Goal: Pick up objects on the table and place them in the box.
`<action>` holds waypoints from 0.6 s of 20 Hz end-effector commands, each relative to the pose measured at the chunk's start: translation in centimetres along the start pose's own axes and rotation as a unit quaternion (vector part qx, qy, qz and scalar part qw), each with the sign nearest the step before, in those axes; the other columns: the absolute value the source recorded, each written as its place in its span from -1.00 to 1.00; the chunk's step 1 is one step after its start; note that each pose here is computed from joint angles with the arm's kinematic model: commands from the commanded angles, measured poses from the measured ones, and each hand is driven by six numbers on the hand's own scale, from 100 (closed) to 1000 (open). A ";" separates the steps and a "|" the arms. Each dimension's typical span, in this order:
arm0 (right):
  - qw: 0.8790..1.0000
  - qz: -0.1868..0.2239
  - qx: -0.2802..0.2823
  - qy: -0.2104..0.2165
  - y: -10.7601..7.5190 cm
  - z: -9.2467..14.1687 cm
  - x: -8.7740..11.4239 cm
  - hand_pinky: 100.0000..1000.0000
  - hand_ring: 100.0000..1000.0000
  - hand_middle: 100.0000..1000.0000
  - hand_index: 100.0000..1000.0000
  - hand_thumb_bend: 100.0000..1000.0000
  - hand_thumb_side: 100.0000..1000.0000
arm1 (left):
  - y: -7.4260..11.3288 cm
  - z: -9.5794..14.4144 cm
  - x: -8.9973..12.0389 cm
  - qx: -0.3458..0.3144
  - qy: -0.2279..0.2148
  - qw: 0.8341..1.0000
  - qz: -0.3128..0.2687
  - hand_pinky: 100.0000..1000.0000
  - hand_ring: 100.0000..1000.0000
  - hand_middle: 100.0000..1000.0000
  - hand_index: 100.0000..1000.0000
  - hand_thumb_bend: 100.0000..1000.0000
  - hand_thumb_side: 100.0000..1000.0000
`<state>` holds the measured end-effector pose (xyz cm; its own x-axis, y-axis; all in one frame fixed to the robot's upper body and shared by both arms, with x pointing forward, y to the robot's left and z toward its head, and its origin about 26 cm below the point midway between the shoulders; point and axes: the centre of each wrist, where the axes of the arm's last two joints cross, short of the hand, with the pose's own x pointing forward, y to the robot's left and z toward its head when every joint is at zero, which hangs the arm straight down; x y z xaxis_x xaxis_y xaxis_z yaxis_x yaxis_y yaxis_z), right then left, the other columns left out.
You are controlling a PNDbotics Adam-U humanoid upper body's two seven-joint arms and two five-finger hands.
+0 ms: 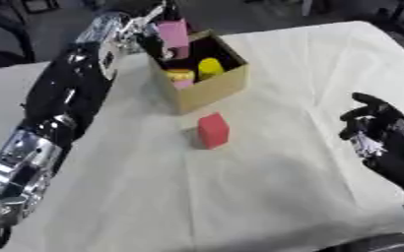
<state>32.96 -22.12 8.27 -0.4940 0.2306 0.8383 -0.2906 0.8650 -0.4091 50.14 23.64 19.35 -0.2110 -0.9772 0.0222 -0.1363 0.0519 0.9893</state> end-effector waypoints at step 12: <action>1.000 0.002 0.001 -0.013 -0.3 -0.5 0.5 0.01 -0.04 0.14 0.77 -1.00 -0.28 | 1.7 -0.2 -0.8 0.069 0.005 0.997 0.020 0.50 0.45 0.61 0.90 0.00 -0.14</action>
<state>33.04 -22.08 8.31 -0.4964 0.2277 0.8377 -0.2945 0.8636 -0.4092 50.23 23.77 18.82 -0.2044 -0.9760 0.0752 -0.2050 0.1178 0.9716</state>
